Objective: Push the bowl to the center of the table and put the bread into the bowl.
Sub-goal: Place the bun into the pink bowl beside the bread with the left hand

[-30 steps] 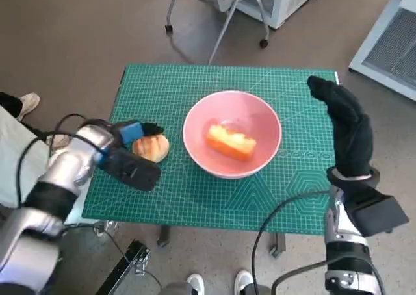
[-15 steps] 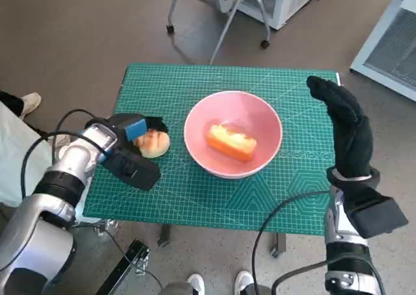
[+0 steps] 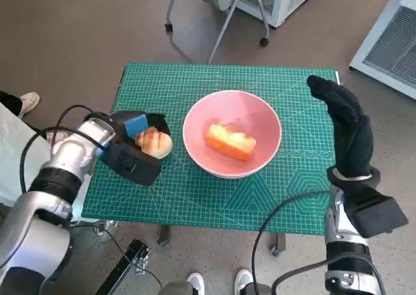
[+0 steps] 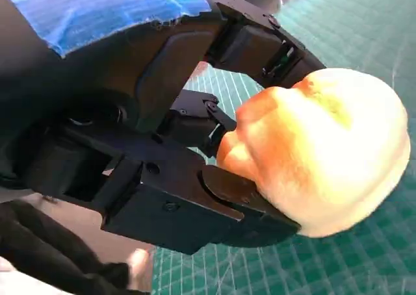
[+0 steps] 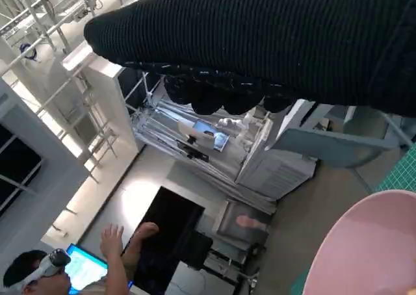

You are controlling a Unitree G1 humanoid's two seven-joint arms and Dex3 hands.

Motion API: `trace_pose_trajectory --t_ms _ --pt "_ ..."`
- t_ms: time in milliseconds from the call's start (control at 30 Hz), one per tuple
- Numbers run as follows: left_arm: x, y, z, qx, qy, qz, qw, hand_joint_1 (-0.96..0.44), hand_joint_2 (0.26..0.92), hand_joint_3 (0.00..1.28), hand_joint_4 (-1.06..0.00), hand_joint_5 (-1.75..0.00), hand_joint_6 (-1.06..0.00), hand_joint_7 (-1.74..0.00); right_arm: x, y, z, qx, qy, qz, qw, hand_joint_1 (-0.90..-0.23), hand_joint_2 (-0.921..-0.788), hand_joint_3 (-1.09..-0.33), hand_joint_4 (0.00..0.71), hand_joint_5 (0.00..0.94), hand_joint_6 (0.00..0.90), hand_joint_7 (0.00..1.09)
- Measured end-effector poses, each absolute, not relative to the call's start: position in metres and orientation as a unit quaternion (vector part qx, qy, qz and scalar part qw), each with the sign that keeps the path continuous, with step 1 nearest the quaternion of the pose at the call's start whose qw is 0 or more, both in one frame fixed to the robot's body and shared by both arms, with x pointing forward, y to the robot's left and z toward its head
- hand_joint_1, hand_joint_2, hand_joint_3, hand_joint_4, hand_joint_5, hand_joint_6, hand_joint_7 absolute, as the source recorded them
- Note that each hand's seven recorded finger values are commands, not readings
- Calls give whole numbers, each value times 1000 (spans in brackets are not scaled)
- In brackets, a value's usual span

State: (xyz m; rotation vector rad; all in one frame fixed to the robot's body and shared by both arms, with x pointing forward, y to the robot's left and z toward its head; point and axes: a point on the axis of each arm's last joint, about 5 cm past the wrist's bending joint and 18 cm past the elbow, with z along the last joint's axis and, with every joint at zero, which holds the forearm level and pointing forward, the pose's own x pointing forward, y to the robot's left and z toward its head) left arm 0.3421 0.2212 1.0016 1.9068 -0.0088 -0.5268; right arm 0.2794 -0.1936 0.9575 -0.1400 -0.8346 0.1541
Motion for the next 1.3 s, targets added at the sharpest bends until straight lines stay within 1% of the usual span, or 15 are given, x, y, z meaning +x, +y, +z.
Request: trace_pose_trajectory --t_ms 133,200,333,467,600,767,933,1133,1233,1267,1300 --pt "343 222 1024 788 -38 -191 584 1 920 78 -676 -1158 -615 -1203 279 -194 957 -68 -404 74 909 -577 -921 -830 385 24 50 760" --pt "342 222 1038 775 -66 -168 605 2 920 68 -685 -1151 -629 -1187 279 -194 957 -67 -404 74 909 -577 -921 -830 385 24 50 760" --pt "340 217 1062 754 -117 -129 633 2 920 51 -698 -1147 -655 -1151 278 -194 957 -65 -404 73 910 -579 -921 -829 386 23 50 761" --pt "335 207 1082 736 -173 -102 646 2 920 55 -673 -1140 -670 -1166 278 -194 957 -64 -401 73 911 -579 -921 -829 386 22 50 762" --pt "329 194 1094 724 -227 -92 644 2 920 62 -655 -1132 -672 -1187 278 -194 956 -62 -401 72 911 -577 -921 -830 387 21 49 763" --pt "326 178 1096 713 -275 -103 637 2 920 64 -646 -1131 -677 -1192 278 -195 956 -60 -401 71 911 -578 -921 -829 387 21 49 763" --pt "326 159 1087 705 -304 -138 626 2 920 53 -660 -1122 -688 -1173 278 -194 957 -61 -401 72 911 -580 -921 -828 388 20 49 764" --pt "328 140 1073 695 -312 -181 621 2 920 40 -680 -1117 -694 -1150 278 -194 957 -61 -401 72 911 -581 -921 -829 389 19 48 765" --pt "329 133 1067 690 -311 -198 622 3 920 63 -642 -1140 -680 -1178 278 -195 957 -62 -402 72 911 -582 -921 -828 389 19 46 765" --pt "329 130 1065 689 -310 -203 622 3 920 83 -612 -1165 -666 -1197 278 -195 957 -62 -402 71 911 -582 -921 -828 389 18 44 764" --pt "329 128 1064 689 -309 -208 622 3 921 130 -547 -1226 -626 -1242 278 -195 957 -62 -402 71 911 -582 -921 -828 389 18 43 764"
